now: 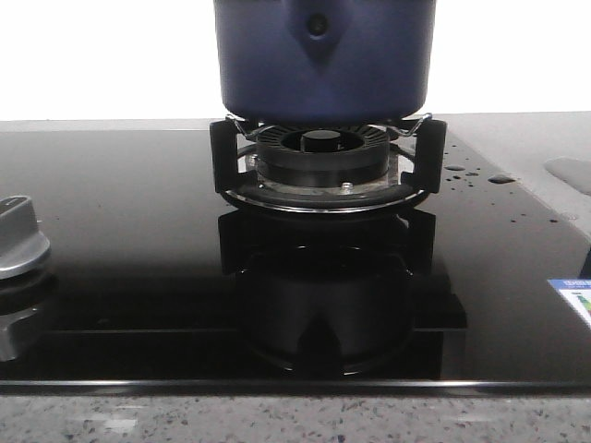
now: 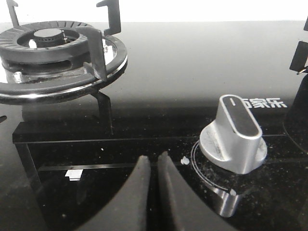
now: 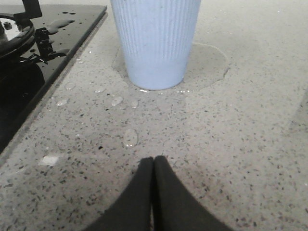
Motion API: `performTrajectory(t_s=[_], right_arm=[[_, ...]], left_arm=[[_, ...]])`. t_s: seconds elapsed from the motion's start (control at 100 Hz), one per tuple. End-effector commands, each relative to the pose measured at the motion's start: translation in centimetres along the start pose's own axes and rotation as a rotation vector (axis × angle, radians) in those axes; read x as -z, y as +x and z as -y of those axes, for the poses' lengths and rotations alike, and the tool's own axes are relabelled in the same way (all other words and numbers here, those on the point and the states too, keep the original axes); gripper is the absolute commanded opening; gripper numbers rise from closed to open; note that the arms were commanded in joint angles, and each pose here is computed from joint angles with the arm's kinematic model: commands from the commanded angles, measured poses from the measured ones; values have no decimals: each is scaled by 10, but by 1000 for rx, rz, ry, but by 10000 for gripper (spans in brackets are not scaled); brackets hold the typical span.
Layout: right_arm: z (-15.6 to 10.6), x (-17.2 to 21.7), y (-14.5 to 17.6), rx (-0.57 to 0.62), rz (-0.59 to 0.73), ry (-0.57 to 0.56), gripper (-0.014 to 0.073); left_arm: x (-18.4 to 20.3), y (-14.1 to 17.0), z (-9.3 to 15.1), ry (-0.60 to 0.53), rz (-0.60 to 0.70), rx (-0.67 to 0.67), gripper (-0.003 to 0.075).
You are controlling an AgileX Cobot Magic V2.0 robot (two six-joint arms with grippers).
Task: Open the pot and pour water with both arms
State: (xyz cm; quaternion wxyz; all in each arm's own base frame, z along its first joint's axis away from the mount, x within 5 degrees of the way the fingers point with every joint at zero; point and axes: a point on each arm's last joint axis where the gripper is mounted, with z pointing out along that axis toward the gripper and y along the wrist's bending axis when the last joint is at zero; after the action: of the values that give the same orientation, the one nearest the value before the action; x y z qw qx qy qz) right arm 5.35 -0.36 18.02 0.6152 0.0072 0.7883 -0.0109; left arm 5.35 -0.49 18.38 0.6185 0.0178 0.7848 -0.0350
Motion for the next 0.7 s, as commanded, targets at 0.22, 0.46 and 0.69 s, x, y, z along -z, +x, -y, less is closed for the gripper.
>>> performTrajectory(t_s=[0.22, 0.46, 0.69], right_arm=[[-6, 4, -23, 145, 342, -34, -64], [-7, 13, -41, -199, 560, -134, -64], [-5, 14, -44, -320, 520, -137, -64]], left_arm=[[-3, 9, 0, -2, 32, 22, -20], [-2, 2, 0, 13, 115, 86, -20], [4, -21, -4, 42, 374, 453, -20]])
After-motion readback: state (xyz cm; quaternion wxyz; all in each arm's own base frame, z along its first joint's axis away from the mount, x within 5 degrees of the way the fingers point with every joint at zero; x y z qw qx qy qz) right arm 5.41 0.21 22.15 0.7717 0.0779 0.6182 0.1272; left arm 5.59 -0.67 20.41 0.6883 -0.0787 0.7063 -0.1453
